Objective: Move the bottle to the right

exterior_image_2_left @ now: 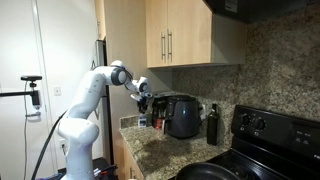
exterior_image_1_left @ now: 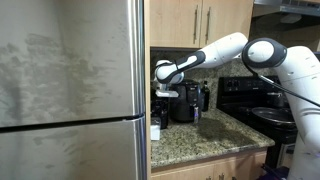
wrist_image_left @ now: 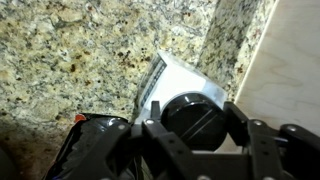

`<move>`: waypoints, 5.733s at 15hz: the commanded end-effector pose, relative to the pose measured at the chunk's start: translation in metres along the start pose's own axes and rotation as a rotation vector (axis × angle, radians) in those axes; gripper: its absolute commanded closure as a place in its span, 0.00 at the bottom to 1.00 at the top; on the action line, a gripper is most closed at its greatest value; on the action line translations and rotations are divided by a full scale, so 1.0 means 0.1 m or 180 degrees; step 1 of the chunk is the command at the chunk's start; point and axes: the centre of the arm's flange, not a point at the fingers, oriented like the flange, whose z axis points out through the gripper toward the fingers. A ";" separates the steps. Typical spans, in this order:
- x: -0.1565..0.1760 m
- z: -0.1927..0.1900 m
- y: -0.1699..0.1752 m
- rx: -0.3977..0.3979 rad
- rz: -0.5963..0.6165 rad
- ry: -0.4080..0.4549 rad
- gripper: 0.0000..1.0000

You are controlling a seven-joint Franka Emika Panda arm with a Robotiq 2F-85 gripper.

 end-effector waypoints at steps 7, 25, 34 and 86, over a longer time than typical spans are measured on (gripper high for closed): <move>-0.36 -0.59 0.78 -0.0010 0.1274 0.0725 0.62; -0.72 -0.47 0.75 0.0861 0.0898 0.0193 0.00; -0.12 -0.25 0.01 0.0214 0.0376 0.0747 0.00; -1.55 -0.72 1.01 0.0772 0.1375 0.1470 0.62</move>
